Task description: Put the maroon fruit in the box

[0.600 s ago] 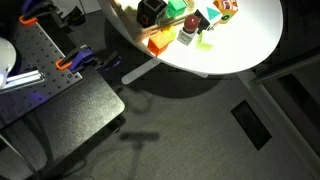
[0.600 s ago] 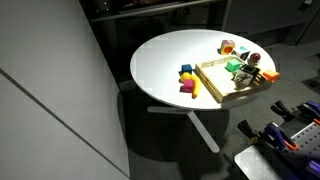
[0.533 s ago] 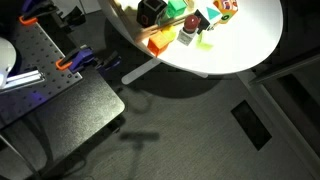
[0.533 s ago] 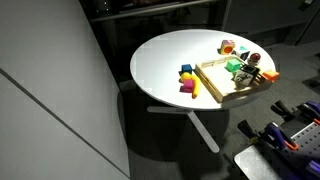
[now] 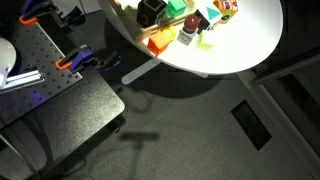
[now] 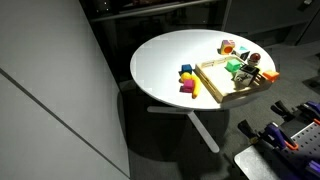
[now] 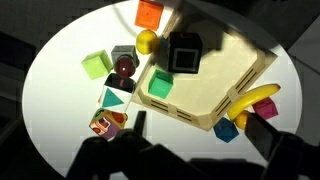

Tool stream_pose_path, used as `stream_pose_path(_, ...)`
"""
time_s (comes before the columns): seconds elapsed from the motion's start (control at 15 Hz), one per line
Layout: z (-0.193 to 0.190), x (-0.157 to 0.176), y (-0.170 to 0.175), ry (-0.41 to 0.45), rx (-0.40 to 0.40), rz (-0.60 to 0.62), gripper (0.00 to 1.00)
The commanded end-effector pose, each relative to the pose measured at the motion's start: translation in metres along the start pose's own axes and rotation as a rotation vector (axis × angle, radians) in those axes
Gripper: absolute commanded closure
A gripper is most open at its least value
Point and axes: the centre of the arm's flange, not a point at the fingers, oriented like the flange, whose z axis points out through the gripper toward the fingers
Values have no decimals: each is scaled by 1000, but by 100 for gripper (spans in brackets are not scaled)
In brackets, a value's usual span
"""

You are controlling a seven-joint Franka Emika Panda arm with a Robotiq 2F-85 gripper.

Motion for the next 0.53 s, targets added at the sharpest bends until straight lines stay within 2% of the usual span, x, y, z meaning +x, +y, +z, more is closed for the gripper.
stream_pose_path(0.0, -1, 27, 6, -17, -4, -15, 0)
stream_pose_path(0.47, 9, 75, 26, -103, -40, -22, 0)
